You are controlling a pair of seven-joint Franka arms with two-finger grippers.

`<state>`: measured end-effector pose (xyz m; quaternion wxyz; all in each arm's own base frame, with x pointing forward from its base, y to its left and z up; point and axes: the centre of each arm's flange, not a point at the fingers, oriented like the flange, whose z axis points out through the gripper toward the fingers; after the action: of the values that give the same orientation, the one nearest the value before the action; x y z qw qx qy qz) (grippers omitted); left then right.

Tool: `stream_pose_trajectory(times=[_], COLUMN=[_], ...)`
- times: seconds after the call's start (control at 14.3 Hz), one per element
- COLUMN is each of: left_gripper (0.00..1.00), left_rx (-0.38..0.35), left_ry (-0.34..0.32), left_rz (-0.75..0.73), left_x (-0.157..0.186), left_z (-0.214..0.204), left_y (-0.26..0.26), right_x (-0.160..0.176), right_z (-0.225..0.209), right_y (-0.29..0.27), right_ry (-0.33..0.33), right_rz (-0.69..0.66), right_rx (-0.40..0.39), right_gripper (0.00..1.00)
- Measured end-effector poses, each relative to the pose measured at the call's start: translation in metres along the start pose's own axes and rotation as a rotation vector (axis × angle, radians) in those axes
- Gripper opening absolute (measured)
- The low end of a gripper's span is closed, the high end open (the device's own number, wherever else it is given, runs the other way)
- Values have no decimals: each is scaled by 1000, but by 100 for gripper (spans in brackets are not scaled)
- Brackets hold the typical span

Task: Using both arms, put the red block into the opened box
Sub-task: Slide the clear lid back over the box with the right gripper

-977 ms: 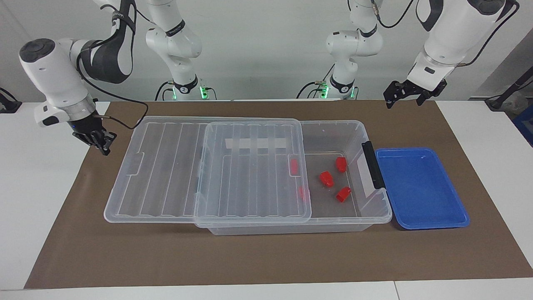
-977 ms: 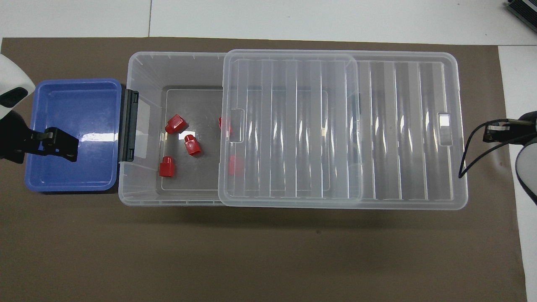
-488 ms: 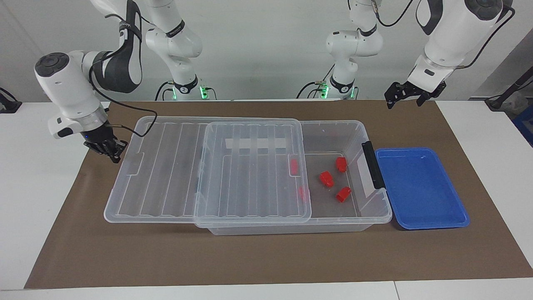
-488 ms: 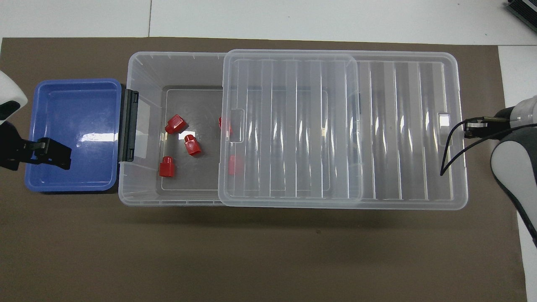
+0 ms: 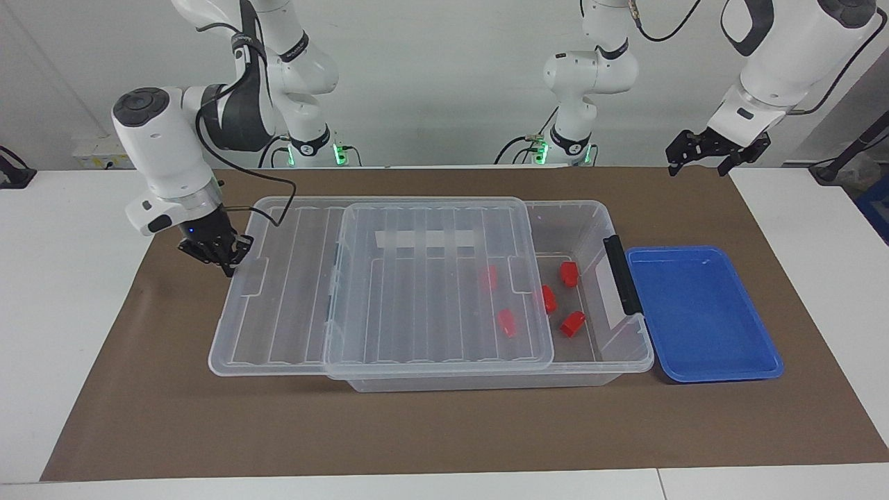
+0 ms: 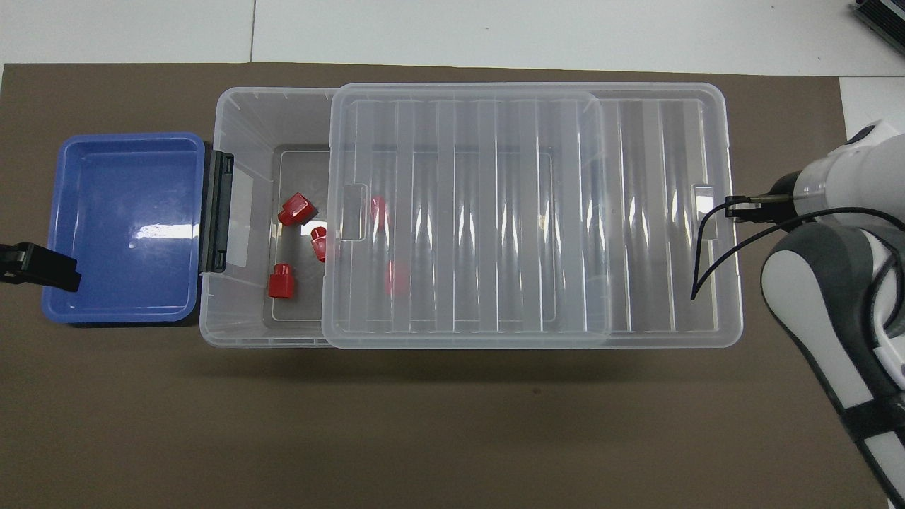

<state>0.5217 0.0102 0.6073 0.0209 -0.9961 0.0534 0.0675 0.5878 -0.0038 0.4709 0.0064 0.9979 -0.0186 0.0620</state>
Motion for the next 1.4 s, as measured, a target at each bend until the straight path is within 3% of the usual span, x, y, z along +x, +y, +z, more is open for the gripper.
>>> stream_pose_trajectory(times=[0.7, 1.4], left_gripper=[100, 100], left_rx=[1, 5], left_ry=[79, 106], left_rz=[-54, -49], left_x=[-15, -10], left_z=[-27, -18], left_y=[-34, -32], right_x=[-9, -14], right_z=[-1, -3], right_y=[-89, -115], right_ry=[0, 1], right_rz=[-114, -158], right_rx=[19, 25], right_gripper=[1, 1])
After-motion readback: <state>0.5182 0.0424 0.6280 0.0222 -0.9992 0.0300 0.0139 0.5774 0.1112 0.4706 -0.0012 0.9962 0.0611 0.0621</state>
